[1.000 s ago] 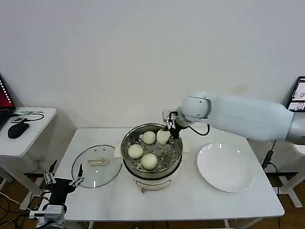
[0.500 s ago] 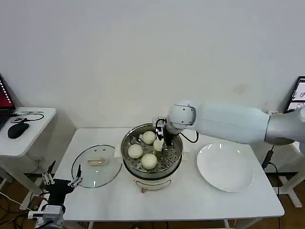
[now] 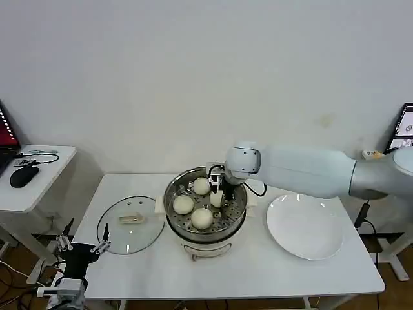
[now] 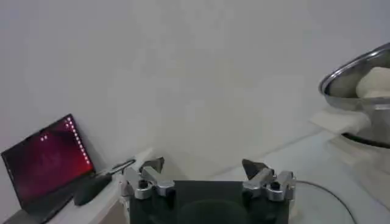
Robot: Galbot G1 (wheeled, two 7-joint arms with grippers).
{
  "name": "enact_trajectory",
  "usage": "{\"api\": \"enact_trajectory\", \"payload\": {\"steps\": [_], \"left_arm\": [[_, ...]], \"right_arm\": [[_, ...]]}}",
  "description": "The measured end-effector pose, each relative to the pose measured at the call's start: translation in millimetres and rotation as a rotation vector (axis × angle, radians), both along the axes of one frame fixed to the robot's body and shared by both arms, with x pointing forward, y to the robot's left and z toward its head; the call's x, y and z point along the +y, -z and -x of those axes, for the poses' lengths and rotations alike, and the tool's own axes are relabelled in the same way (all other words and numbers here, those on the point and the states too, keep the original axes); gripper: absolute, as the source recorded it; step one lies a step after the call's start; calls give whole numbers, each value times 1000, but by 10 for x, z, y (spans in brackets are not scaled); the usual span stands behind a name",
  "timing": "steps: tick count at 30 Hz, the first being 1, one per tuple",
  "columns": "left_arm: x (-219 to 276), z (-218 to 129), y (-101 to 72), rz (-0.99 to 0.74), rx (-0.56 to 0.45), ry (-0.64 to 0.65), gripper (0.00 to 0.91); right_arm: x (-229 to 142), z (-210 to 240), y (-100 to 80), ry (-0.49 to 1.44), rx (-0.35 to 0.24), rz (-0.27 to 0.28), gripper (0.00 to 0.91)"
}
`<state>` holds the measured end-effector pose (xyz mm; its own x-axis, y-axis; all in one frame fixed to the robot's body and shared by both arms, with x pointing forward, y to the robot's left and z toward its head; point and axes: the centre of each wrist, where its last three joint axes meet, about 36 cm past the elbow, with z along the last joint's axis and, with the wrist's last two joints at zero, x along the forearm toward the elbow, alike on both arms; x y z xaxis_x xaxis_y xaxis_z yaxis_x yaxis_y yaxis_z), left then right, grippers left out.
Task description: Take steamed baozi put them in steamer then cover it.
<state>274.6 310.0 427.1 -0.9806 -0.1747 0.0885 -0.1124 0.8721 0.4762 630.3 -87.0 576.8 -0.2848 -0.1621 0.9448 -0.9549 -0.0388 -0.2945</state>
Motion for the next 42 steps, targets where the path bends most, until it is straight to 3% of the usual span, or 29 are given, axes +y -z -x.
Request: {"api": "enact_trajectory", "payload": {"steps": [9,17,22,26,29,36,39,42], "left_arm": [[8,3,-3,-2,-1,-1,907],[-21,-27,8,3,-2,6,907],[-18,-54,18,11,1,11,907],[27,-85,45,12,0,12,907],[56,-106,83,11,0,10,907],[60,-132,192,13,10,21,907],[61,-139,231,5,8,25,907],[71,-166,262,-21,1,28,907]], "right_arm": [[-47,-12,-36,17,-17,-7,907],[-202,19,-374,40,-61,-59,907],[-414,106,-558,58,-124,-134,907],[-680,243,-544,86,-216,-231,907],[-914,382,-463,119,-316,-333,907],[-1300,751,-135,224,-570,-636,907],[-1343,919,31,252,-630,-766,907],[-1367,1095,192,284,-652,-909,907]]}}
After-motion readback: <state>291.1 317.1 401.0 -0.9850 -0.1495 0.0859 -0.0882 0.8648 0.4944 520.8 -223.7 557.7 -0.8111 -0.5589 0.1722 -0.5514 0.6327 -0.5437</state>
